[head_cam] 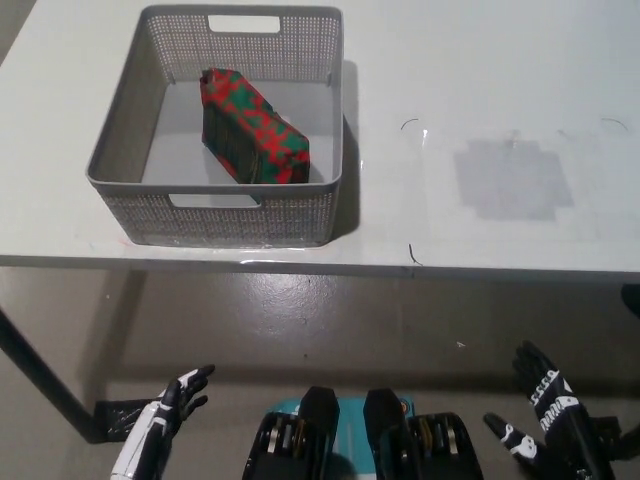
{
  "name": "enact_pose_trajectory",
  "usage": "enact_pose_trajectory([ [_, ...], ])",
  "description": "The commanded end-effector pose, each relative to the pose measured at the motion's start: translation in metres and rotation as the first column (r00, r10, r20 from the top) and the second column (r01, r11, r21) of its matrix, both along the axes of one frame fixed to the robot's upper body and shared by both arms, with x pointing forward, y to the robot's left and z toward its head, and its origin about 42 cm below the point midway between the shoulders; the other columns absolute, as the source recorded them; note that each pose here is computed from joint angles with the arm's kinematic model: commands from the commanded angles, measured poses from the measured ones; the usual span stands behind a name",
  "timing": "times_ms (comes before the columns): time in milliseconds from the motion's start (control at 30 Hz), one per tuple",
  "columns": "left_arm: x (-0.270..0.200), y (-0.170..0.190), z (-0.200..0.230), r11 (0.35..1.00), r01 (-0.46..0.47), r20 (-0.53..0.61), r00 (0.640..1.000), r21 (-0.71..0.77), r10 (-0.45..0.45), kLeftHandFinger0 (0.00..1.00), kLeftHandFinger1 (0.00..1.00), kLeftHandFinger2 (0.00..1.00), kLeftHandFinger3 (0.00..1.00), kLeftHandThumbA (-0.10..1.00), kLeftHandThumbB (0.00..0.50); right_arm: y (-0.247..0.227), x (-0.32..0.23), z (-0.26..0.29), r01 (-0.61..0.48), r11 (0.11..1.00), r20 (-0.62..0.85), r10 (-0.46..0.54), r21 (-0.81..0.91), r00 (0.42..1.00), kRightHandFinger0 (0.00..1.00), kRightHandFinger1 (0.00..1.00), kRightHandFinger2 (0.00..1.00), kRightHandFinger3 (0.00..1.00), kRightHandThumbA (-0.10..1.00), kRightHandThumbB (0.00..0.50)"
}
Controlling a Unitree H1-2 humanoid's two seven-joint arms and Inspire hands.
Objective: Use the right hand to pick up a bag of coffee beans on the right hand side and place it into a container on the left hand side
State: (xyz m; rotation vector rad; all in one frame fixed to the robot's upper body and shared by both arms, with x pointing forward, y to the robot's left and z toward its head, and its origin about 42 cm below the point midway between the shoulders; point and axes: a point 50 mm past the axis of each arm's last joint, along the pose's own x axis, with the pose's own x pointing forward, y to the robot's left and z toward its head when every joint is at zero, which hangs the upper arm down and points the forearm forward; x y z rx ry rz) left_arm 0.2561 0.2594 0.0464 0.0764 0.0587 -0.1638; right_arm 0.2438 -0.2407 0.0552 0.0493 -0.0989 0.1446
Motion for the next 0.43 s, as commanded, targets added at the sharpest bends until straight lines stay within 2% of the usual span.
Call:
enact_pose_trajectory([
  [0, 0.007, 0.0048, 0.0084, 0.999, -0.026, 0.069, 0.997, -0.038, 0.028, 1.0, 1.0, 1.0, 1.0, 1.0, 0.18, 0.0004, 0.0125, 0.0099, -0.002, 0.999, 0.104, -0.002, 0.04, 0.995, 1.0, 1.0, 1.0, 1.0, 1.0, 0.332],
  [33, 0.0067, 0.0051, 0.0085, 0.999, -0.027, 0.068, 0.997, -0.035, 0.03, 1.0, 1.0, 1.0, 1.0, 1.0, 0.179, -0.0002, 0.0133, 0.0094, -0.002, 0.999, 0.101, -0.002, 0.038, 0.995, 1.0, 1.0, 1.0, 1.0, 1.0, 0.343],
  [200, 0.0077, 0.0068, 0.0083, 0.999, -0.029, 0.065, 0.997, -0.013, 0.03, 1.0, 1.0, 1.0, 1.0, 1.0, 0.193, -0.0004, 0.0142, 0.0049, -0.007, 0.999, 0.085, 0.003, 0.046, 0.996, 1.0, 1.0, 1.0, 1.0, 1.0, 0.337],
  [233, 0.0077, 0.0069, 0.0089, 1.0, -0.026, 0.063, 0.998, -0.017, 0.027, 1.0, 1.0, 1.0, 1.0, 1.0, 0.198, 0.0001, 0.0139, 0.0049, -0.003, 0.999, 0.082, -0.001, 0.046, 0.997, 1.0, 1.0, 1.0, 1.0, 1.0, 0.322],
  [400, 0.0065, 0.0072, 0.0087, 0.999, -0.027, 0.062, 0.998, -0.023, 0.029, 1.0, 1.0, 1.0, 1.0, 1.0, 0.18, 0.0007, 0.0131, 0.0036, -0.005, 0.999, 0.074, 0.002, 0.04, 0.997, 1.0, 1.0, 1.0, 1.0, 1.0, 0.307],
])
